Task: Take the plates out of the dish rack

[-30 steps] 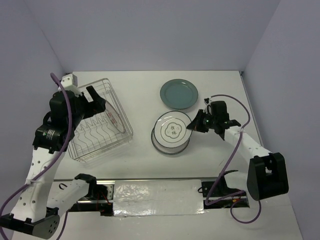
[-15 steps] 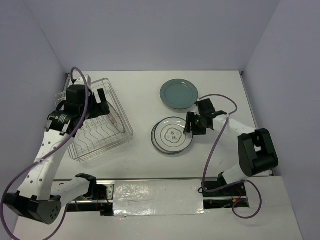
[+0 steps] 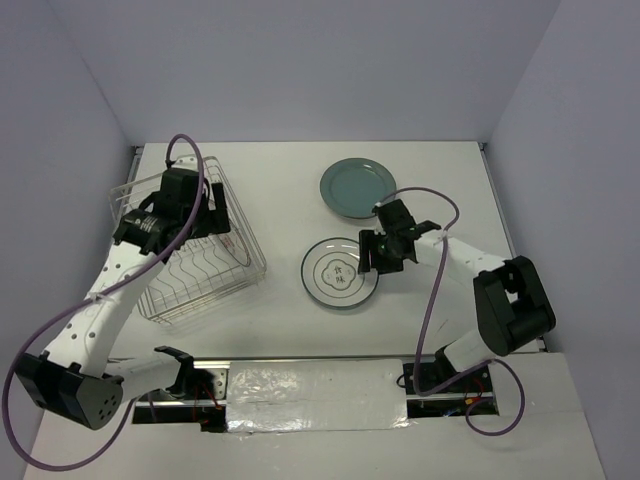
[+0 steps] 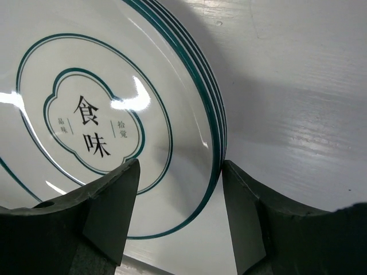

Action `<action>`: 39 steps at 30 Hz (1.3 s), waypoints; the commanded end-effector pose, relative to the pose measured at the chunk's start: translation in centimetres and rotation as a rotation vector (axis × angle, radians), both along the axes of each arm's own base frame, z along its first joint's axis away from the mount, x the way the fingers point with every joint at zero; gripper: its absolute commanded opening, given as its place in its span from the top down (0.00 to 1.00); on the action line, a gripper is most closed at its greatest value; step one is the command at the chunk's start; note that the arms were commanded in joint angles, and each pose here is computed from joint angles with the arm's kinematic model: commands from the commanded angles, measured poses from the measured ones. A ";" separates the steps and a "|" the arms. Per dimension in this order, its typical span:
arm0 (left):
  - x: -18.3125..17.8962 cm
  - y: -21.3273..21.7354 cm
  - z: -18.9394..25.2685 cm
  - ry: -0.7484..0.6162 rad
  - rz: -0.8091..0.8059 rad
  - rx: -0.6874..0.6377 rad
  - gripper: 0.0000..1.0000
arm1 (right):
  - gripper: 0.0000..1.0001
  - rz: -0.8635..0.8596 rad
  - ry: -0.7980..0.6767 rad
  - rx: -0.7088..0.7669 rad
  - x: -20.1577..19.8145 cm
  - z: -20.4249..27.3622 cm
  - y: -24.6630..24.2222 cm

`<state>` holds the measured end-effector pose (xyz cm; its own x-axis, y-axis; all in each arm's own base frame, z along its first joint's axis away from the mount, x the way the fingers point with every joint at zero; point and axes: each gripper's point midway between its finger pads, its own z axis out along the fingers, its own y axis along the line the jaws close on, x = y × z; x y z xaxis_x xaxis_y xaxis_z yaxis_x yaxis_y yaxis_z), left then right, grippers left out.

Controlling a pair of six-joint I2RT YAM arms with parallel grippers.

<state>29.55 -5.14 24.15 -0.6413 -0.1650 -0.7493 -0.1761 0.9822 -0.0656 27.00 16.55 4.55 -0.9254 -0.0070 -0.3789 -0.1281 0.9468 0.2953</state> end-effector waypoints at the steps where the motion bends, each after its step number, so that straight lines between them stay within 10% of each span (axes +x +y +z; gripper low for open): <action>1: 0.8 0.0 0.0 -0.019 0.033 0.008 0.01 | 0.33 -0.008 -0.098 0.009 1.3 3.1 0.5; 14: 3.0 -0.1 -3.8 0.080 0.147 0.059 0.35 | 0.30 -0.098 -0.241 -0.082 0.9 8.5 -2.8; 20: 3.6 -0.6 -3.7 0.082 0.223 0.027 0.76 | 0.30 -0.080 -0.265 -0.076 0.6 9.3 -2.8; 31: 2.9 0.4 -1.5 0.061 0.335 0.023 1.00 | 0.30 -0.038 -0.279 -0.054 0.6 9.3 -2.3; 39: 1.4 4.6 7.1 -0.060 0.485 0.173 1.00 | 0.30 0.023 -0.317 0.017 0.7 11.5 -0.8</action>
<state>31.27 -2.91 26.05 -0.6138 -0.3031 -0.7290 -0.5135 0.8546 0.0770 26.63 14.41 12.39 -0.8231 -0.0165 -0.5676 -0.1693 0.9613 0.2175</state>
